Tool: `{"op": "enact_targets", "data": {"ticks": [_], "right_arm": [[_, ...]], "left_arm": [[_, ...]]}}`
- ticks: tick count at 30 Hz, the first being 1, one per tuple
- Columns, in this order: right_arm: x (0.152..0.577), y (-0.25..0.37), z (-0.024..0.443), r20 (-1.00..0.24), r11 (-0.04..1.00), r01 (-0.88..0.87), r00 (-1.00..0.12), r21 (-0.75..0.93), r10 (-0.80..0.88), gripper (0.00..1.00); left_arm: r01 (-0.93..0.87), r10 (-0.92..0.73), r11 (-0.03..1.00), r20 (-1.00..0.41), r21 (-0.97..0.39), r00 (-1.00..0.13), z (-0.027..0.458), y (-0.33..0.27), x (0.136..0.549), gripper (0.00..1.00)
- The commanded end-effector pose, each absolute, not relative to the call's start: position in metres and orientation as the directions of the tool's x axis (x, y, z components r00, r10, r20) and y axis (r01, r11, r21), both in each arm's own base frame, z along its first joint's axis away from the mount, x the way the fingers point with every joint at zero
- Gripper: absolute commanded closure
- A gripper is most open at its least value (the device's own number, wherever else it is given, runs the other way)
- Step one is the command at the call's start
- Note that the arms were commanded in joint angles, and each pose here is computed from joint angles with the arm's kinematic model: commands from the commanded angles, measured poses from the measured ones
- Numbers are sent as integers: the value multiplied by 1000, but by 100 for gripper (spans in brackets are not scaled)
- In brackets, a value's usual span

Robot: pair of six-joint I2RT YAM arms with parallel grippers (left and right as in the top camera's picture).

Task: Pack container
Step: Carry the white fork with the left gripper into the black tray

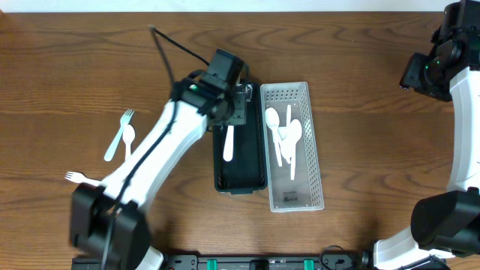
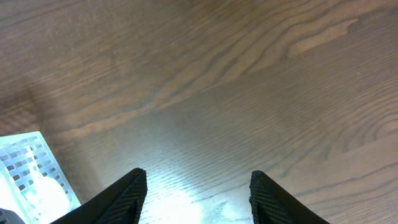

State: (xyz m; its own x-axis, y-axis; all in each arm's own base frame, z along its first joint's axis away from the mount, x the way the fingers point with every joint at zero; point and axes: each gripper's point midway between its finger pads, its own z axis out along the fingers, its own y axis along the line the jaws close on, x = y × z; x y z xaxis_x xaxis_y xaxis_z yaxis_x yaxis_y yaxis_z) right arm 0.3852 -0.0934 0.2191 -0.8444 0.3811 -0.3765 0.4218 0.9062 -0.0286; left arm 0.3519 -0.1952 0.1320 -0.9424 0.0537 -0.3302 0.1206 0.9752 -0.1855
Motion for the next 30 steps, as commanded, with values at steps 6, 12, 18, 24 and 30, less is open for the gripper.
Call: {"op": "enact_targets", "data": {"ticks": [6, 12, 18, 24, 30], "right_arm": [[384, -90, 218, -365, 916, 401, -855, -17, 368, 43], [384, -90, 218, -365, 916, 401, -855, -17, 368, 43], [384, -90, 218, -365, 916, 401, -855, -17, 368, 43], [385, -90, 218, -368, 916, 401, -854, -17, 368, 42], [385, -90, 218, -369, 916, 401, -854, -16, 367, 42]], "left_arm": [[120, 89, 983, -210, -139, -974, 81, -209, 346, 72], [173, 136, 975, -244, -138, -960, 93, -209, 347, 42], [181, 119, 977, -415, -111, -902, 157, -191, 357, 14], [-290, -295, 952, -530, -95, -795, 225, -74, 348, 2], [-770, -734, 621, -455, -148, -505, 235, 64, 300, 2]]}}
